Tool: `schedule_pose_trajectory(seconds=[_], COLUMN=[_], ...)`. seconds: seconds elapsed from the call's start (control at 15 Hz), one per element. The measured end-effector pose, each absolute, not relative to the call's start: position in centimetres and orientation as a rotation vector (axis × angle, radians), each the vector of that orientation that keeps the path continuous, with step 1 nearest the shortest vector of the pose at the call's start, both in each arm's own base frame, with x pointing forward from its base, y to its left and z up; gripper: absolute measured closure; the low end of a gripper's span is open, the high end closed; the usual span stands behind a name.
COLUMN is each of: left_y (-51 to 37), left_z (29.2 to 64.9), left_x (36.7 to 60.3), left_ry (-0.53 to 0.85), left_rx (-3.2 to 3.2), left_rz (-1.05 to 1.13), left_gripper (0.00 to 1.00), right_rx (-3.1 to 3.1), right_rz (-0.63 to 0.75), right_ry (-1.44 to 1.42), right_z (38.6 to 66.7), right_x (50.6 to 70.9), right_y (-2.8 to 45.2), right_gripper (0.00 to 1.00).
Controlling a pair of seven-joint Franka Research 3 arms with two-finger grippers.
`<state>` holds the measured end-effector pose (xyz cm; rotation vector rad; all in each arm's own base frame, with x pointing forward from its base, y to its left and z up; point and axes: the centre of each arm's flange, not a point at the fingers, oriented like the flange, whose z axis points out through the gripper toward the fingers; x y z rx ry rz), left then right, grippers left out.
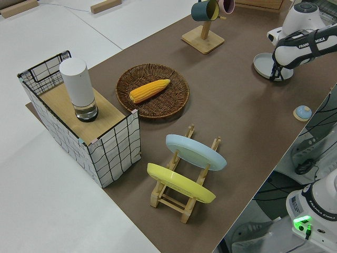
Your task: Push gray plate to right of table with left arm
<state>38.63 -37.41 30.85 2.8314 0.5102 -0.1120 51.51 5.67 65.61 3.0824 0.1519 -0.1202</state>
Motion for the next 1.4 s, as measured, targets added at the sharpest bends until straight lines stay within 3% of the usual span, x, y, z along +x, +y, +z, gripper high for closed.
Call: schedule_pose_trajectory(seconds=[0.67,0.87,0.93,1.07,1.33,1.4], left_y=[-41.0,-41.4,-41.5,-41.6,-41.2,-40.7], left_z=[30.1,29.9,29.9,29.9,31.1,31.9], left_x=[37.4,37.2,37.3,37.4,38.1,38.7], left_ry=[0.484,0.477,0.477,0.467,0.398,0.39], left_rx=[2.796,2.798,2.797,2.799,2.864,2.878], left_rz=[-0.108,-0.116,-0.116,-0.11,-0.093,-0.08], left_gripper=[0.96,0.85,0.75,0.44,0.03,0.01], right_rx=[3.082,3.082,3.082,3.082,3.082,3.082], right_rz=[-0.12,-0.12,-0.12,-0.12,-0.12,-0.12], right_ry=[0.152,0.152,0.152,0.152,0.152,0.152], right_z=[65.6,65.6,65.6,65.6,65.6,65.6], right_x=[51.5,51.5,51.5,51.5,51.5,51.5], right_y=[5.7,5.7,5.7,5.7,5.7,5.7], right_gripper=[0.0,0.0,0.0,0.0,0.0,0.0])
